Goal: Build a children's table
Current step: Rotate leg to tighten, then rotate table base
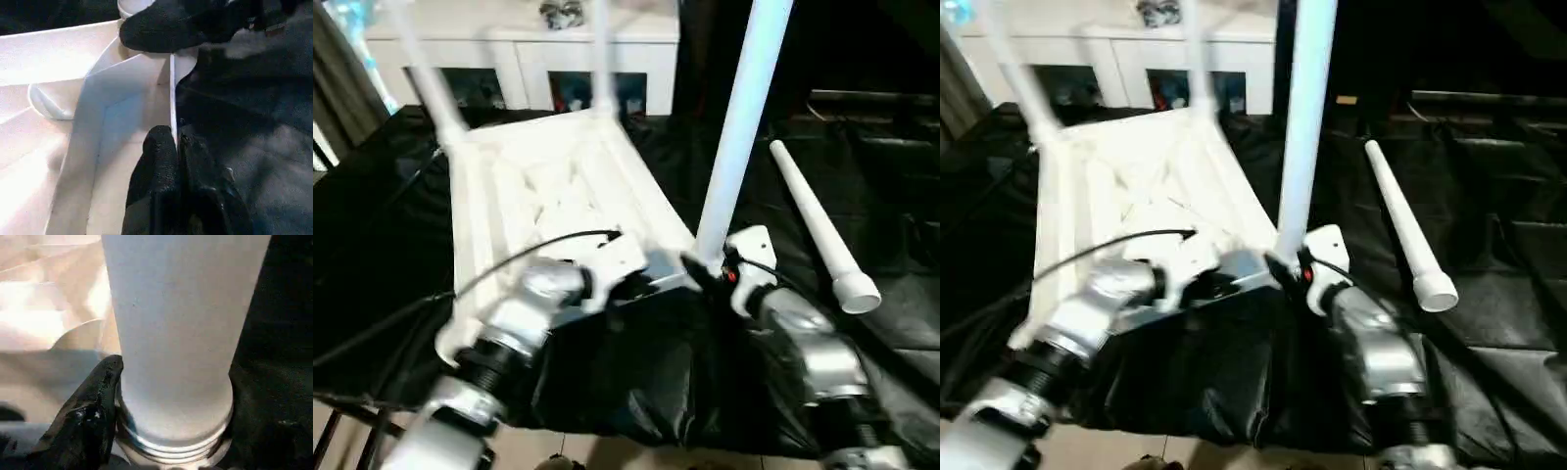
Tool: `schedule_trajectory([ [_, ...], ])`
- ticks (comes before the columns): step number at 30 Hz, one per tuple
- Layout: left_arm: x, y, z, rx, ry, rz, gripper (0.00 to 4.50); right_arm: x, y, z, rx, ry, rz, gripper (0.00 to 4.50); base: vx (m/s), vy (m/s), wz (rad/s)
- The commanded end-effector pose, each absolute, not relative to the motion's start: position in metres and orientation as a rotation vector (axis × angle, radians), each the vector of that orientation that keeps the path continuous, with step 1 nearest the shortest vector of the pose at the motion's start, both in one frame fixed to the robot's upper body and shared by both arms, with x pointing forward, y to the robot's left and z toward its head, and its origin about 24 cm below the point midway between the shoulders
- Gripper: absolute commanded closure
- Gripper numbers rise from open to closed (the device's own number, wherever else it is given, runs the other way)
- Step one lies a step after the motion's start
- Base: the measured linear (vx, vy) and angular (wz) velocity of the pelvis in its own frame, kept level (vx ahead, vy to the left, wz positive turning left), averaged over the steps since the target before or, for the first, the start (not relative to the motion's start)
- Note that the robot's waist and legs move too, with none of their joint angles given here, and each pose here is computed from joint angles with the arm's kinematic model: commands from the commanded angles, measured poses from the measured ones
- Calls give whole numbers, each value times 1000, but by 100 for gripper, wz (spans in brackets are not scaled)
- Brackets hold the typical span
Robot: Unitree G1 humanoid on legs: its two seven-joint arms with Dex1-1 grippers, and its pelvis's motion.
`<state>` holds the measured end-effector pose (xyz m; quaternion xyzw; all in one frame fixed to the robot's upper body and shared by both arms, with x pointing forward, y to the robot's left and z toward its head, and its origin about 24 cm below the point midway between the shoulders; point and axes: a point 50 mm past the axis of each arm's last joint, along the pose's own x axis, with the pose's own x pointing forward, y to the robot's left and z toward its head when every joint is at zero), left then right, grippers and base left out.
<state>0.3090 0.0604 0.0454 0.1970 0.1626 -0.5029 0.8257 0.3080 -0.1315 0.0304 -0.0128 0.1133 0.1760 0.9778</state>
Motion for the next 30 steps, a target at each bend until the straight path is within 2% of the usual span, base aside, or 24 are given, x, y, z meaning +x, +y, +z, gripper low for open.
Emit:
schedule_trajectory([
  [1, 297, 24, 51, 391, 289, -1143, 450, 305, -93, 25, 10, 256, 474, 142, 0, 0, 0],
  [5, 297, 24, 49, 393, 291, -1133, 450, 306, -97, 28, 50, 240, 475, 90, 0, 0, 0],
  [10, 298, 31, 48, 412, 293, -1125, 450, 306, -112, 31, -27, 220, 460, 43, 0, 0, 0],
  [11, 298, 32, 48, 415, 294, -1122, 450, 306, -116, 32, -47, 215, 450, 43, 0, 0, 0],
  [12, 297, 34, 48, 415, 295, -1121, 450, 305, -128, 36, -80, 203, 447, 43, 0, 0, 0],
  [14, 296, 34, 47, 414, 295, -1121, 450, 304, -132, 37, -87, 201, 445, 43, 0, 0, 0],
  [15, 296, 35, 47, 413, 291, -1120, 450, 301, -145, 42, -95, 195, 453, 43, 0, 0, 0],
  [19, 297, 38, 50, 383, 277, -1107, 450, 289, -175, 54, -102, 176, 465, 43, 0, 0, 0],
  [21, 297, 38, 53, 351, 269, -1102, 406, 286, -181, 57, -100, 171, 475, 38, 0, 0, 0],
  [22, 299, 40, 60, 303, 249, -1095, 395, 281, -191, 63, -91, 162, 506, 38, 0, 0, 0],
  [26, 310, 56, 77, 270, 171, -1031, 359, 266, -202, 72, -14, 177, 633, 38, 0, 0, 0],
  [28, 314, 65, 82, 253, 163, -1010, 359, 263, -204, 73, -19, 189, 665, 38, 0, 0, 0],
  [30, 321, 84, 92, 246, 146, -950, 359, 258, -205, 73, -50, 223, 725, 38, 0, 0, 0],
])
